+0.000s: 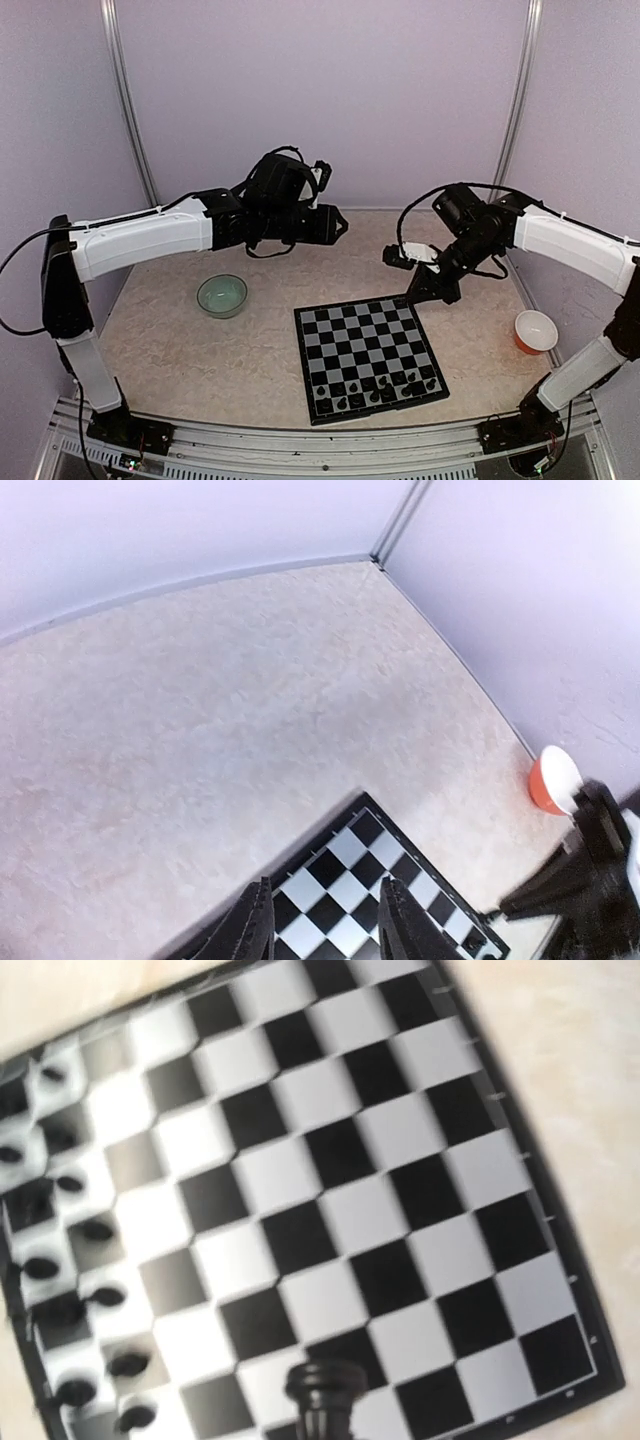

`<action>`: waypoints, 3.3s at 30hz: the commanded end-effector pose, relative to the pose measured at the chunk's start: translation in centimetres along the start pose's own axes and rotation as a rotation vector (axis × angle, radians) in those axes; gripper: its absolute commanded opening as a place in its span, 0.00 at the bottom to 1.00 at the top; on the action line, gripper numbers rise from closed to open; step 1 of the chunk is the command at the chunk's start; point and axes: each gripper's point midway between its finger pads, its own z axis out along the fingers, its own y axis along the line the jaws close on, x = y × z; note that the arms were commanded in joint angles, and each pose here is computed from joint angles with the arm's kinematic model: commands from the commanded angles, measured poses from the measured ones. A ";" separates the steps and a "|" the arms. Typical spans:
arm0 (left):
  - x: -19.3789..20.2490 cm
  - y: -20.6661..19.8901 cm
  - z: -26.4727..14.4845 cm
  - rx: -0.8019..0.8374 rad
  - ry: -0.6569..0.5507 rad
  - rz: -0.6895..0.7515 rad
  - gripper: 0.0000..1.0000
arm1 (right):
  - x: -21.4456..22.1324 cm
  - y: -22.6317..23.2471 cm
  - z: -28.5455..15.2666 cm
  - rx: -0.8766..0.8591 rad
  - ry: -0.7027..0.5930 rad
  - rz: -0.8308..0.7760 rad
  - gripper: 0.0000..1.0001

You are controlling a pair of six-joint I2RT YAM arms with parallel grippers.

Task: Set up the chess pieces on the board
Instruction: Place the knight at b8, then reset both arms

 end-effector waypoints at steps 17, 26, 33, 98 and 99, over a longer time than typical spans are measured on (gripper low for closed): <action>-0.8 12.7 1.3 -0.234 0.017 0.096 0.37 | 9.4 11.7 4.4 -0.079 0.526 -0.424 0.00; 0.3 12.5 2.2 -0.205 0.059 0.090 0.37 | 10.8 11.7 5.7 -0.068 0.612 -0.435 0.00; 0.3 12.5 2.1 -0.204 0.061 0.089 0.37 | 10.6 12.0 6.4 -0.079 0.605 -0.432 0.00; -2.8 10.9 -6.1 -0.335 -0.081 0.295 0.53 | -2.0 -7.8 -11.6 0.730 -0.449 0.072 0.99; -2.9 11.1 -6.9 -0.334 -0.108 0.289 0.57 | -1.5 -8.6 -12.2 0.756 -0.474 0.123 0.99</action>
